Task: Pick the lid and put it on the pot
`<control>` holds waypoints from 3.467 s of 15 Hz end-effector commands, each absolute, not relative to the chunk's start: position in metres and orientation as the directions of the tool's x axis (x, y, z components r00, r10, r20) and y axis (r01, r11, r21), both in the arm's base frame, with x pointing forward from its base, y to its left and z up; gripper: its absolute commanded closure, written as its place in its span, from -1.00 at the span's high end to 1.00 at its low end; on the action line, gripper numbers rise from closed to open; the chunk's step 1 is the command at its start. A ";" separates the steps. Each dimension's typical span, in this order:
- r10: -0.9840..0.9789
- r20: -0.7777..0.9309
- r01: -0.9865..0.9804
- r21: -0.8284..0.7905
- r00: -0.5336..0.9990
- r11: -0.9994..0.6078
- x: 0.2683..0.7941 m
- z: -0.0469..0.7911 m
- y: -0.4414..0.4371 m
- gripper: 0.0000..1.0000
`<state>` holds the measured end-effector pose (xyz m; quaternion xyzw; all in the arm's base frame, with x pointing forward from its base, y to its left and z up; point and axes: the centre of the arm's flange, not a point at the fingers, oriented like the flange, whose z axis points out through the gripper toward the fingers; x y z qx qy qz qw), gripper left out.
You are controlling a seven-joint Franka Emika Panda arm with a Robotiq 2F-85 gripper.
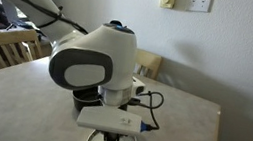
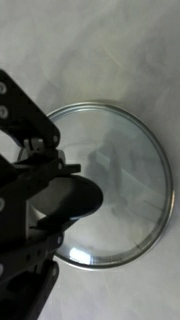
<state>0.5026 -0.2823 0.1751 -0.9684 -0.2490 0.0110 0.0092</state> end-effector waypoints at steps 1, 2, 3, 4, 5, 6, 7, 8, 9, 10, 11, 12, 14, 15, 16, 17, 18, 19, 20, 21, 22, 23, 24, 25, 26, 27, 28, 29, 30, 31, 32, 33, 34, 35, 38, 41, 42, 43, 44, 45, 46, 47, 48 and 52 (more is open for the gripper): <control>0.490 -0.022 0.490 -0.005 0.871 -0.872 0.501 0.178 -0.288 -0.71; 0.486 -0.032 0.486 0.006 0.873 -0.874 0.500 0.182 -0.289 -0.71; 0.484 -0.040 0.485 0.022 0.874 -0.874 0.498 0.187 -0.290 -0.71; 0.483 -0.052 0.485 0.037 0.874 -0.874 0.496 0.195 -0.292 -0.71; 0.483 -0.066 0.486 0.055 0.873 -0.872 0.495 0.203 -0.293 -0.71; 0.485 -0.081 0.491 0.079 0.870 -0.867 0.493 0.213 -0.295 -0.71; 0.488 -0.090 0.496 0.099 0.868 -0.863 0.492 0.223 -0.296 -0.71; 0.491 -0.096 0.500 0.121 0.866 -0.857 0.491 0.234 -0.296 -0.71; 0.494 -0.099 0.504 0.140 0.864 -0.852 0.491 0.247 -0.295 -0.71; 0.496 -0.097 0.505 0.157 0.863 -0.849 0.491 0.258 -0.294 -0.71; 0.504 -0.089 0.512 0.172 0.859 -0.842 0.492 0.268 -0.291 -0.71; 0.507 -0.087 0.514 0.189 0.857 -0.837 0.492 0.279 -0.288 -0.71; 0.524 -0.076 0.527 0.219 0.848 -0.821 0.493 0.299 -0.278 -0.71; 0.534 -0.068 0.535 0.226 0.843 -0.814 0.500 0.305 -0.280 -0.71; 0.546 -0.058 0.543 0.234 0.836 -0.807 0.504 0.310 -0.279 -0.71; 0.555 -0.048 0.549 0.240 0.831 -0.801 0.508 0.315 -0.279 -0.71; 0.562 -0.043 0.554 0.247 0.826 -0.795 0.512 0.318 -0.277 -0.71; 0.574 -0.036 0.564 0.245 0.818 -0.788 0.515 0.320 -0.275 -0.71; 0.585 -0.032 0.574 0.244 0.810 -0.782 0.518 0.320 -0.274 -0.71; 0.597 -0.028 0.585 0.239 0.802 -0.775 0.522 0.319 -0.273 -0.71; 0.607 -0.023 0.596 0.228 0.794 -0.770 0.526 0.318 -0.272 -0.71; 0.618 -0.018 0.606 0.219 0.786 -0.764 0.530 0.315 -0.270 -0.71; 0.627 -0.012 0.616 0.208 0.779 -0.760 0.534 0.313 -0.269 -0.71; 0.633 -0.005 0.621 0.199 0.774 -0.758 0.537 0.311 -0.268 -0.71; 0.641 0.000 0.629 0.189 0.768 -0.754 0.541 0.308 -0.267 -0.71; 0.644 0.002 0.632 0.184 0.765 -0.753 0.543 0.307 -0.266 -0.71; 0.648 0.004 0.637 0.177 0.761 -0.750 0.547 0.304 -0.265 -0.71; 0.653 0.002 0.642 0.174 0.758 -0.746 0.550 0.301 -0.265 -0.71; 0.655 -0.005 0.647 0.168 0.755 -0.744 0.552 0.298 -0.264 -0.71; 0.660 -0.006 0.652 0.159 0.751 -0.741 0.554 0.296 -0.265 -0.71; 0.665 -0.005 0.657 0.154 0.747 -0.738 0.552 0.294 -0.265 -0.71; 0.667 0.002 0.659 0.157 0.745 -0.736 0.553 0.293 -0.266 -0.71; 0.668 0.016 0.658 0.154 0.744 -0.737 0.552 0.292 -0.275 -0.71; 0.668 0.029 0.658 0.148 0.744 -0.739 0.550 0.292 -0.285 -0.71; 0.663 0.034 0.652 0.151 0.748 -0.743 0.543 0.287 -0.280 -0.21; 0.667 0.047 0.655 0.148 0.744 -0.741 0.535 0.288 -0.304 -0.21; 0.666 0.048 0.654 0.147 0.744 -0.742 0.534 0.288 -0.305 -0.21; 0.668 0.049 0.657 0.147 0.742 -0.740 0.536 0.289 -0.303 -0.21; 0.671 0.050 0.659 0.146 0.740 -0.738 0.537 0.289 -0.302 -0.21; 0.673 0.051 0.661 0.146 0.738 -0.736 0.537 0.289 -0.300 -0.21; 0.673 0.052 0.662 0.145 0.738 -0.736 0.538 0.289 -0.299 -0.71; 0.674 0.059 0.661 0.150 0.736 -0.735 0.540 0.288 -0.296 -0.71; 0.680 0.068 0.666 0.156 0.730 -0.730 0.545 0.291 -0.290 -0.71; 0.740 0.085 0.722 0.171 0.667 -0.670 0.568 0.307 -0.248 -0.71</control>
